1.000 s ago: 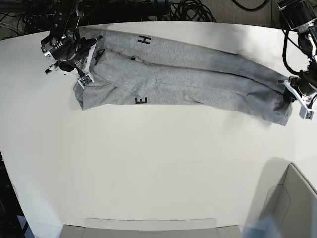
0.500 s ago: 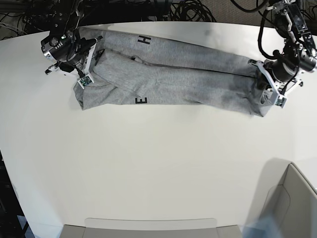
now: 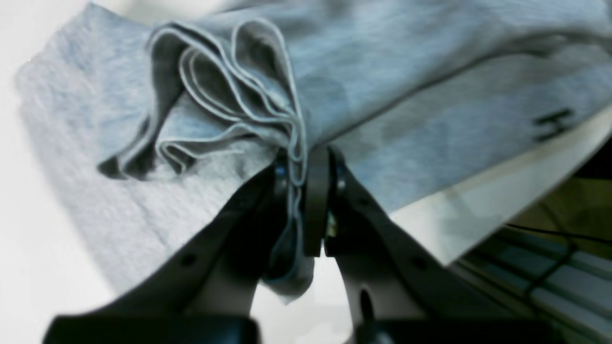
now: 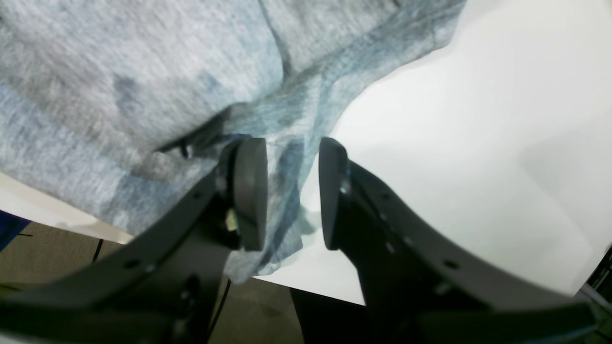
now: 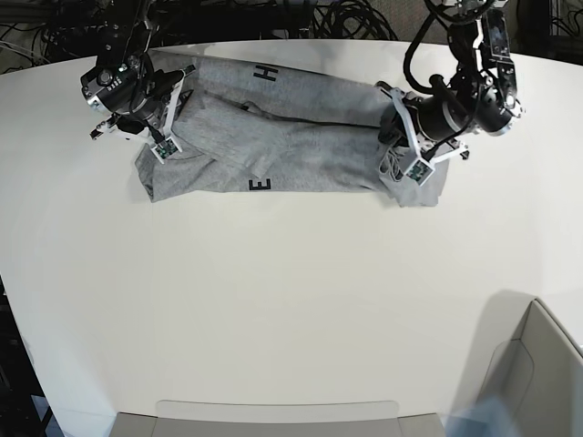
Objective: Fold the T-shirt properly
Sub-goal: 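Grasp the shirt end with the left gripper and fold it toward the right gripper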
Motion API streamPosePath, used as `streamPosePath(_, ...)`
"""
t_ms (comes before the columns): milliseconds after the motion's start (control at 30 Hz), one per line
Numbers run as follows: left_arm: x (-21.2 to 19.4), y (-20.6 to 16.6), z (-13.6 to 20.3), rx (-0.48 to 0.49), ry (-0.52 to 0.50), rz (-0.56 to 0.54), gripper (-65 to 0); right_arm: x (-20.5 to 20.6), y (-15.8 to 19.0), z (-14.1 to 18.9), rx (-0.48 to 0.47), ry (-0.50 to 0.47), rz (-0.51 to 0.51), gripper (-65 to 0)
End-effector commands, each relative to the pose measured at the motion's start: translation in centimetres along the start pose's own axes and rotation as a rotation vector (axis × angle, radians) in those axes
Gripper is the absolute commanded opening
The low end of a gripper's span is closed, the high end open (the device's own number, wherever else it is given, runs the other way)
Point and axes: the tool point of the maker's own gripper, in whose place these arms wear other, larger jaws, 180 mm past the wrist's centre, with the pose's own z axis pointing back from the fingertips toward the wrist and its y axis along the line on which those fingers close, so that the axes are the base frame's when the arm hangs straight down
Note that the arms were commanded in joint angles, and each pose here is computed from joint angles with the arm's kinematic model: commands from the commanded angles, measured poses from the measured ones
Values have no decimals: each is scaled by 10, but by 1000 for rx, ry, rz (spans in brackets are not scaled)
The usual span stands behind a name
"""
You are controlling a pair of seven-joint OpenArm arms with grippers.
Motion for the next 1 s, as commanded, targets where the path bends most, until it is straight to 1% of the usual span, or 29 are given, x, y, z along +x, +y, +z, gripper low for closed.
streamPosePath(0,7,-4,5,-4,-30,-24,-650,4,-3,4,-13,-19,17,-464)
streamPosePath(133,10,-12,4,-20,-32,-41,-650,4,-4,4,-14,-19,16,-464)
streamPosePath(433,20,-25,-2,-54,-73,-9,-650,7,-1,4,-5,-27,9,-464)
streamPosePath(633,25,-54,-12,-129,-67,-56,-650,7,1,3,-2,-28,4,-464)
streamPosePath(700,29,-62,-15,-146,-74,-30,-650,7,1,3,-2,-28,4,-464)
streamPosePath(833,33,-65,-17,-153,-81,0,-650,7,1,3,-2,-28,4,-464)
streamPosePath(967,44,-61,-15,-141,-104,-12,-650,7,1,3,-2,-28,4,-464)
